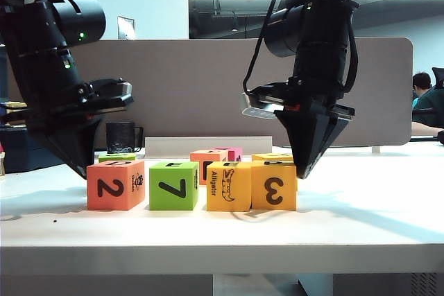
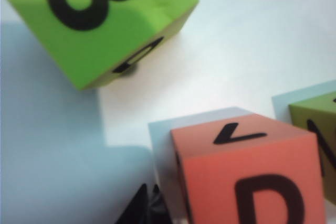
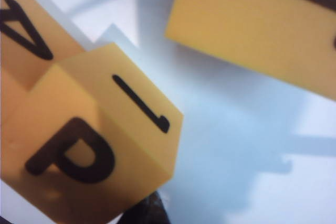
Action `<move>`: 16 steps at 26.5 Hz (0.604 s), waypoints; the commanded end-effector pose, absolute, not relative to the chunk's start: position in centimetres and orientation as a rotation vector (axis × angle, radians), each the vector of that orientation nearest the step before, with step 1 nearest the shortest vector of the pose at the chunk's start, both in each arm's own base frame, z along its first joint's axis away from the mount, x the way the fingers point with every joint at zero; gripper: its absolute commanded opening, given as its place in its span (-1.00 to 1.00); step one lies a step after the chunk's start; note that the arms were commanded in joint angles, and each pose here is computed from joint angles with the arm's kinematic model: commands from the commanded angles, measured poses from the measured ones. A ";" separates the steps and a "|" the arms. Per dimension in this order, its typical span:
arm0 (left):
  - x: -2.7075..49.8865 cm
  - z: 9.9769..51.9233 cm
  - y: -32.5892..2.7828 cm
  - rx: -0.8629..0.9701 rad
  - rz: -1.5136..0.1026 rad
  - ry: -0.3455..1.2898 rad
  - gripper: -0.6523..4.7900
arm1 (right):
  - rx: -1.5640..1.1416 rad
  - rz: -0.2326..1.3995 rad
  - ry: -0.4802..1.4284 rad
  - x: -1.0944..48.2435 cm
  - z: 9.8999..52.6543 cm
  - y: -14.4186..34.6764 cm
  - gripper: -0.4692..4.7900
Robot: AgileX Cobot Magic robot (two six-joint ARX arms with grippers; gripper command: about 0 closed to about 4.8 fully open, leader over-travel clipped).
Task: Select the appropriate blocks from the scattered letter blocks on the table and arrange them in a row to spell out "DEEP".
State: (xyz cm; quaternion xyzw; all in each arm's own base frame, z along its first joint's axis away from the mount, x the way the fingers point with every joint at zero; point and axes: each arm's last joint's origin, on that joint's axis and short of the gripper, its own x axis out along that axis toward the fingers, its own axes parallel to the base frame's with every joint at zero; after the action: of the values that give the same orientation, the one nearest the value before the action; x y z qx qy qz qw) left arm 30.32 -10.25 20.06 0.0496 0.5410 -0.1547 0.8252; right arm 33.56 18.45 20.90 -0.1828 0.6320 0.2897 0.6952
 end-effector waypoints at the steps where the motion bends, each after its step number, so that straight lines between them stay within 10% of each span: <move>1: 30.6 19.5 -10.4 0.081 -0.365 1.165 -0.78 | -0.388 0.667 1.400 33.6 21.0 18.6 -0.83; 16: 31.1 18.0 -11.0 0.011 -0.470 1.213 -0.78 | -0.387 0.668 1.390 33.6 21.1 18.6 -0.83</move>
State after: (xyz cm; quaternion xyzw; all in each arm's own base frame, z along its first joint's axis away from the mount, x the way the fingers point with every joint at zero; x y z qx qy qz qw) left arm 30.98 -10.88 17.81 0.0117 0.5697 -0.2090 0.7947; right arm 33.58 18.53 20.91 -0.1765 0.6301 0.2968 0.6955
